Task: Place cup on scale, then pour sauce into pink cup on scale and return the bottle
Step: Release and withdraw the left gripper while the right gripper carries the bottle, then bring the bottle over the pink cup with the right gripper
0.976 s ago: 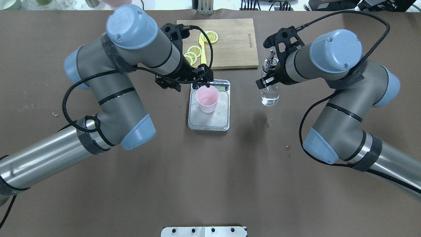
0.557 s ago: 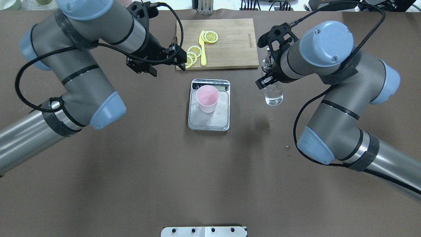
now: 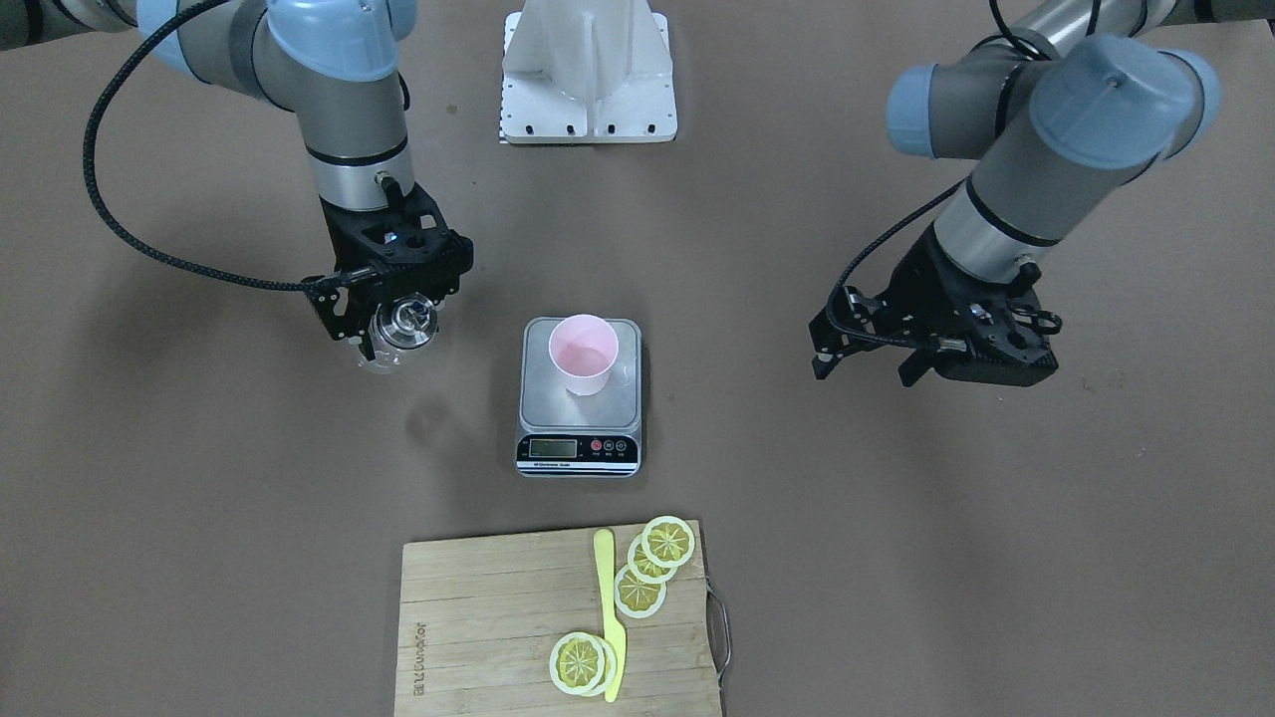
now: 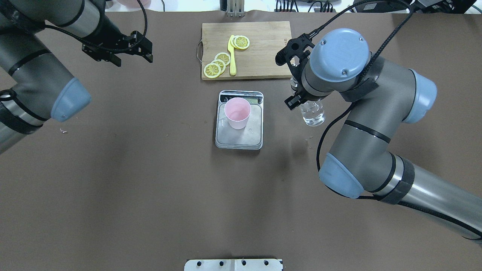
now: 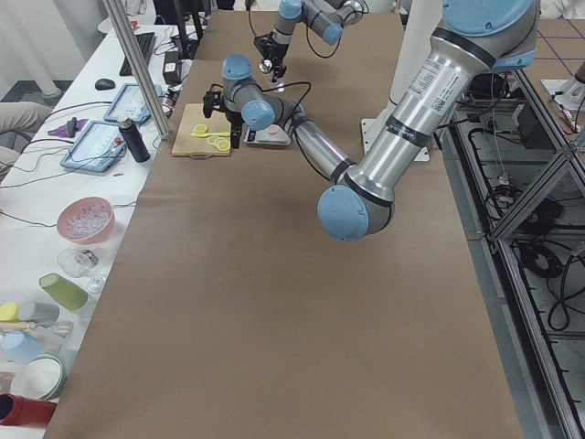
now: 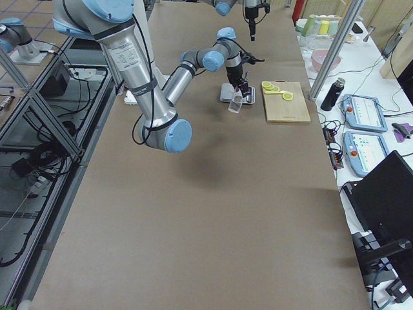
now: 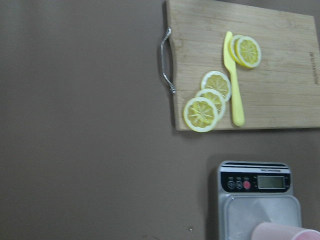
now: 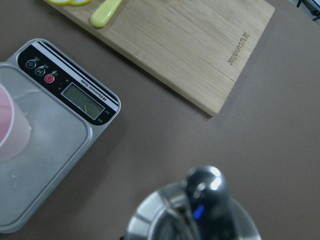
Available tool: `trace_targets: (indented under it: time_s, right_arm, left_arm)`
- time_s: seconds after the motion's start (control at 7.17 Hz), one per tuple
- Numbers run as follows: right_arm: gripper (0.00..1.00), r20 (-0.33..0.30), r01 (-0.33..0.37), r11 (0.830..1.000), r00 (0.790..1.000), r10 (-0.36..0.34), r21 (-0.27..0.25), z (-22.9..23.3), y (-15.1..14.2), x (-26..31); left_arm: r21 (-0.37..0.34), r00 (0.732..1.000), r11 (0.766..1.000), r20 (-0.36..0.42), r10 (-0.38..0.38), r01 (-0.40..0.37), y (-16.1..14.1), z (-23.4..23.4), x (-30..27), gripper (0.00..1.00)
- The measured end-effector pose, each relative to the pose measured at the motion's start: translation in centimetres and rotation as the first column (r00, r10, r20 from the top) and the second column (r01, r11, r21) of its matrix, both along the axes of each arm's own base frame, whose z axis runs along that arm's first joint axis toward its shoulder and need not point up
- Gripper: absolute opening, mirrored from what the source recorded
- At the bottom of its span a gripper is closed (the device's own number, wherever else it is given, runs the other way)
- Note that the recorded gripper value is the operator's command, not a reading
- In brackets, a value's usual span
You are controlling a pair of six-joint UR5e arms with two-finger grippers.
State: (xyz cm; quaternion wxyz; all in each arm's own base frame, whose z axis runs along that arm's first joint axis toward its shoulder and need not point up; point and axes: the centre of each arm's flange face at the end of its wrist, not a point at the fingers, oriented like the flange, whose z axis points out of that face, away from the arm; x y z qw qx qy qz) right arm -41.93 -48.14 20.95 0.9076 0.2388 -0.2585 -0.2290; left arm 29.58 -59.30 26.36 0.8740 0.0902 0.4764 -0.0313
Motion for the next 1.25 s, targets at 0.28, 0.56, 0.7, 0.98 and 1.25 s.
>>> trace_targets:
  time_s: [0.28, 0.56, 0.7, 0.98, 1.25]
  right_arm:
    - [0.00, -0.073, 0.021, 1.000, 0.997, -0.020, 0.008, -0.7, 0.8, -0.7]
    - [0.00, -0.148, 0.039, 0.999, 0.988, -0.035, 0.021, -1.9, 1.5, -1.3]
    - [0.00, -0.182, 0.046, 0.999, 0.982, -0.041, 0.027, -2.5, 1.8, -1.6]
    - [0.00, -0.227, 0.060, 0.998, 0.973, -0.051, 0.033, -3.0, 2.4, -2.1]
    - [0.00, -0.277, 0.078, 0.996, 0.959, -0.063, 0.045, -2.7, 3.2, -2.9]
  left_arm:
    - [0.028, 0.998, 1.000, 0.065, 0.003, -0.005, -1.2, 4.8, -4.7, 0.97]
    - [0.034, 0.996, 0.999, 0.093, -0.003, 0.000, -2.0, 8.2, -9.5, 0.97]
    - [0.028, 0.996, 1.000, 0.087, -0.017, 0.014, -2.6, 9.1, -12.4, 0.97]
    - [0.006, 0.996, 0.998, 0.063, -0.067, 0.067, -3.3, 10.8, -19.2, 0.97]
    - [0.023, 0.994, 0.998, 0.089, -0.067, 0.065, -2.5, 14.4, -23.3, 0.97]
